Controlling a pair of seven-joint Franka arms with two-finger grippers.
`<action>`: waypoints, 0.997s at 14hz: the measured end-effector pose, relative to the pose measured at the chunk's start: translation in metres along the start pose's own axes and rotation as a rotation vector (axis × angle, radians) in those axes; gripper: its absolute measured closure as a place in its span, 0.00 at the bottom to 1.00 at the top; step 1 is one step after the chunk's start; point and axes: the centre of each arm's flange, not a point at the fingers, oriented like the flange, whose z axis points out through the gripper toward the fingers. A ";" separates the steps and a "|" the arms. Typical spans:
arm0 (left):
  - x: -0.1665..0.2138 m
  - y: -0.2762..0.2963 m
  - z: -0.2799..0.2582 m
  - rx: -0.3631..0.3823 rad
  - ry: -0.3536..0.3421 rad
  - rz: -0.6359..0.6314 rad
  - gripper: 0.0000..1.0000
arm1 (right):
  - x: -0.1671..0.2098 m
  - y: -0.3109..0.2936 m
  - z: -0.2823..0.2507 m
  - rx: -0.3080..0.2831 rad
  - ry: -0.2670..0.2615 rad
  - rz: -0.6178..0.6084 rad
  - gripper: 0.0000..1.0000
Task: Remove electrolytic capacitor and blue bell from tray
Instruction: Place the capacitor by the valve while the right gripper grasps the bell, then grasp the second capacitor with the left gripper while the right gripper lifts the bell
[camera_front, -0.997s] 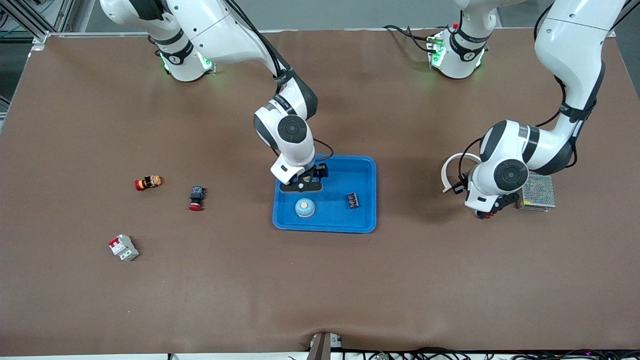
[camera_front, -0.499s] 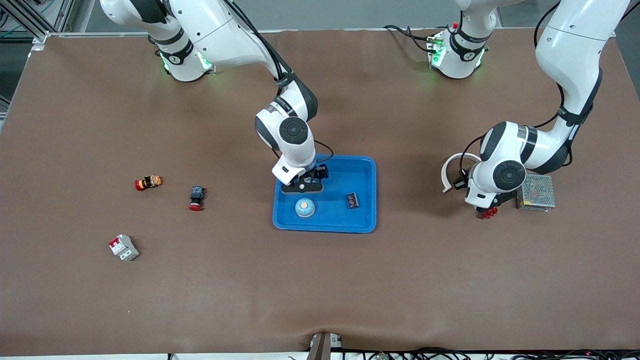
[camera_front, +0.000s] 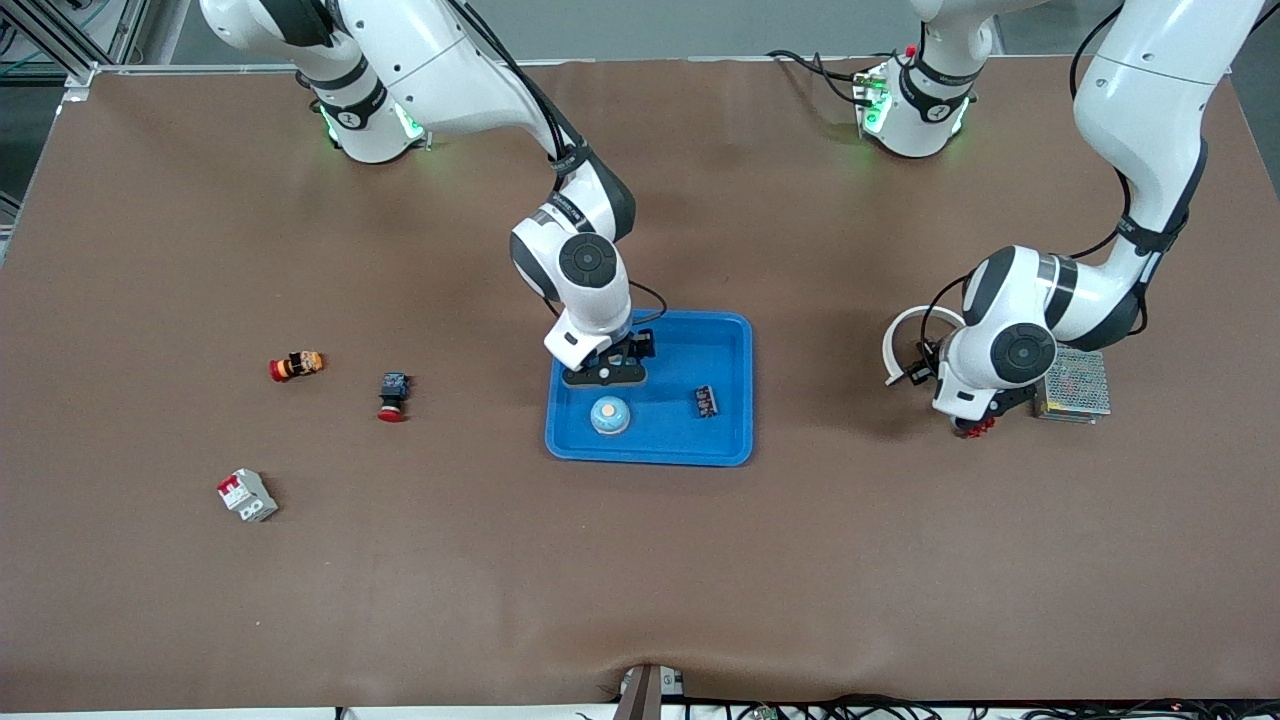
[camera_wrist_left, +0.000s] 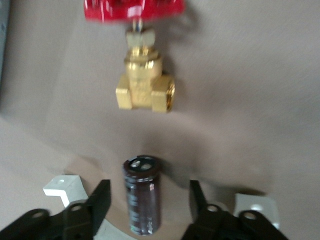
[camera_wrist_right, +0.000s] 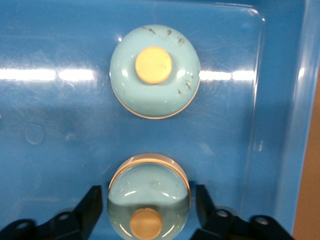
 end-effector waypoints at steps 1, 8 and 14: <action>0.004 0.003 -0.013 -0.010 0.018 -0.002 0.13 | 0.000 0.000 0.000 0.000 0.000 0.000 0.25; -0.017 0.067 -0.166 -0.096 0.090 0.054 0.00 | 0.004 0.001 -0.003 0.001 0.007 0.005 0.32; -0.101 0.198 -0.180 -0.162 0.129 0.191 0.00 | 0.030 0.013 -0.059 -0.046 -0.043 0.002 0.32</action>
